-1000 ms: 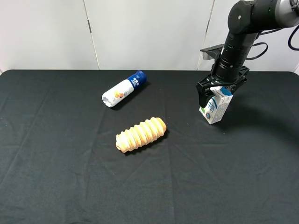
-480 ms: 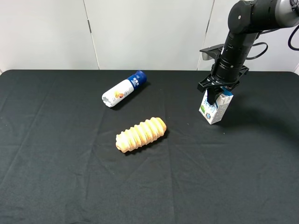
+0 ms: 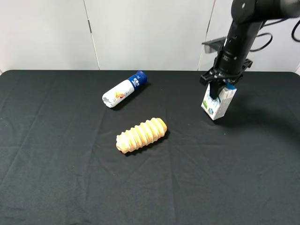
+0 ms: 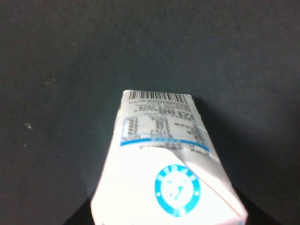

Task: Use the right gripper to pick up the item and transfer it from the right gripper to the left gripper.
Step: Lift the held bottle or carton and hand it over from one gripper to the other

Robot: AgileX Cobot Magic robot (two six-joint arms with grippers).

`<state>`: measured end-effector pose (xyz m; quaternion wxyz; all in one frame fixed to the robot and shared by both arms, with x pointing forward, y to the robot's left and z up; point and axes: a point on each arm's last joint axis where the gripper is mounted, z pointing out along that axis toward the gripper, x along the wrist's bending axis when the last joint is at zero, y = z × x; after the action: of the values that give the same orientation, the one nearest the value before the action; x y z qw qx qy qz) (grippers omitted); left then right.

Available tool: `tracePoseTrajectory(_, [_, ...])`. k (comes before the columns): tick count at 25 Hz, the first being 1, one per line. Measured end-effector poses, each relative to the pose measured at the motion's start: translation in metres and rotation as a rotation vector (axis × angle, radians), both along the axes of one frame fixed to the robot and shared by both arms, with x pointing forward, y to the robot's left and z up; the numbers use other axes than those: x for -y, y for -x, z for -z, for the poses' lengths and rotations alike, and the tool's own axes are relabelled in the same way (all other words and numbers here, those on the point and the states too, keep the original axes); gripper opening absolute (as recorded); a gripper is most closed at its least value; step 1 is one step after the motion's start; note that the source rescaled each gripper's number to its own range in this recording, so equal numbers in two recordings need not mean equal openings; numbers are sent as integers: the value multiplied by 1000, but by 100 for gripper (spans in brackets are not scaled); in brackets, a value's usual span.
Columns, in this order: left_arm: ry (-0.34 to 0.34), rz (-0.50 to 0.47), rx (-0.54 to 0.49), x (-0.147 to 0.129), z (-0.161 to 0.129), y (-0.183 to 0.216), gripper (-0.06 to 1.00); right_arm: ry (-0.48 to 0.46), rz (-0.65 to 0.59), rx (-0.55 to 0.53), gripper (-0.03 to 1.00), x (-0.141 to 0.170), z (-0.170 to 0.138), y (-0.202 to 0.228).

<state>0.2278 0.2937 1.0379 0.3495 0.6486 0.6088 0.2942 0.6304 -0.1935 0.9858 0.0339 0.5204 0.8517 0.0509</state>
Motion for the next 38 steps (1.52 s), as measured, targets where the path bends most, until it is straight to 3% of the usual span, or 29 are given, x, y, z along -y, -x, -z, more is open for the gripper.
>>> tracePoseTrajectory(9, [0, 0, 0, 0, 0, 0, 100, -48, 12, -21, 3, -1, -33, 15])
tracePoseTrajectory(22, [0, 0, 0, 0, 0, 0, 100, -183, 27, 86, 3, -4, -89, 39])
tracePoseTrajectory(38, [0, 0, 0, 0, 0, 0, 100, -261, -154, 175, 3, -54, -137, 91])
